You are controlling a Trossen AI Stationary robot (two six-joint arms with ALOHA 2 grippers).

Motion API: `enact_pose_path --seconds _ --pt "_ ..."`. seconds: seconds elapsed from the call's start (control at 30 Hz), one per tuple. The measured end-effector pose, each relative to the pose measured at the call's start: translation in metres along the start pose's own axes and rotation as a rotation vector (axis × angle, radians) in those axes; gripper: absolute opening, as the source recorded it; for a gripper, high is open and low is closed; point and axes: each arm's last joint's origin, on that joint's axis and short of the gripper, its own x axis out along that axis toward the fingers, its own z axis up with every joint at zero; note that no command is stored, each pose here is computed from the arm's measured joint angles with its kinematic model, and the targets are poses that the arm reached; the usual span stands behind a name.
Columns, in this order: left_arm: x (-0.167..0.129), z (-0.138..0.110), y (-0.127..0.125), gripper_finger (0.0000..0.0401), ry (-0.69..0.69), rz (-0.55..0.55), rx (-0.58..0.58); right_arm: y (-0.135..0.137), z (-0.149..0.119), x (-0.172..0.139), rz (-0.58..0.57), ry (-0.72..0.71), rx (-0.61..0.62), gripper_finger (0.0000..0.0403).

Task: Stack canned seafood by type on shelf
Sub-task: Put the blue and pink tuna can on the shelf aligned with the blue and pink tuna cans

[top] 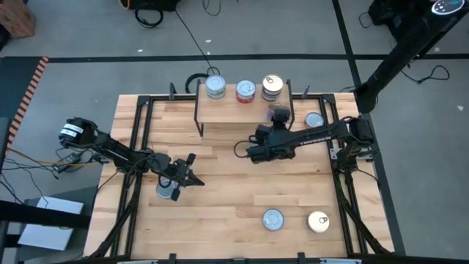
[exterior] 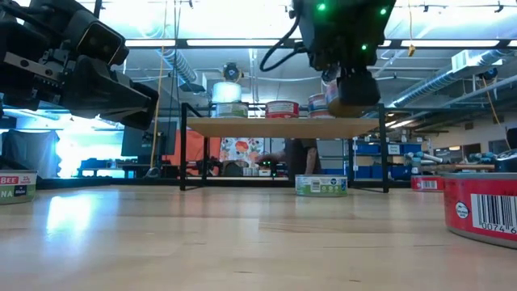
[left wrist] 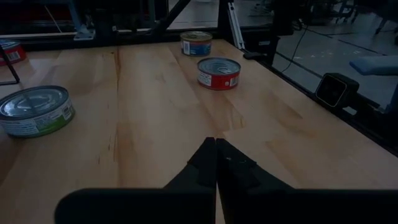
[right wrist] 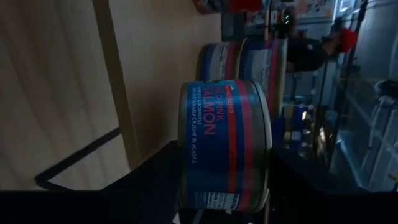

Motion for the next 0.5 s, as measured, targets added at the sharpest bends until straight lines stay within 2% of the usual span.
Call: enact_pose_path --seconds 0.13,0.5 --pt "0.0 0.0 0.0 0.0006 0.0 0.0 0.0 -0.002 0.003 0.008 0.023 0.016 0.02 0.0223" --pt "0.0 0.0 0.0 0.0006 0.002 -0.002 -0.001 -0.005 0.011 0.026 0.114 0.048 0.065 0.031"
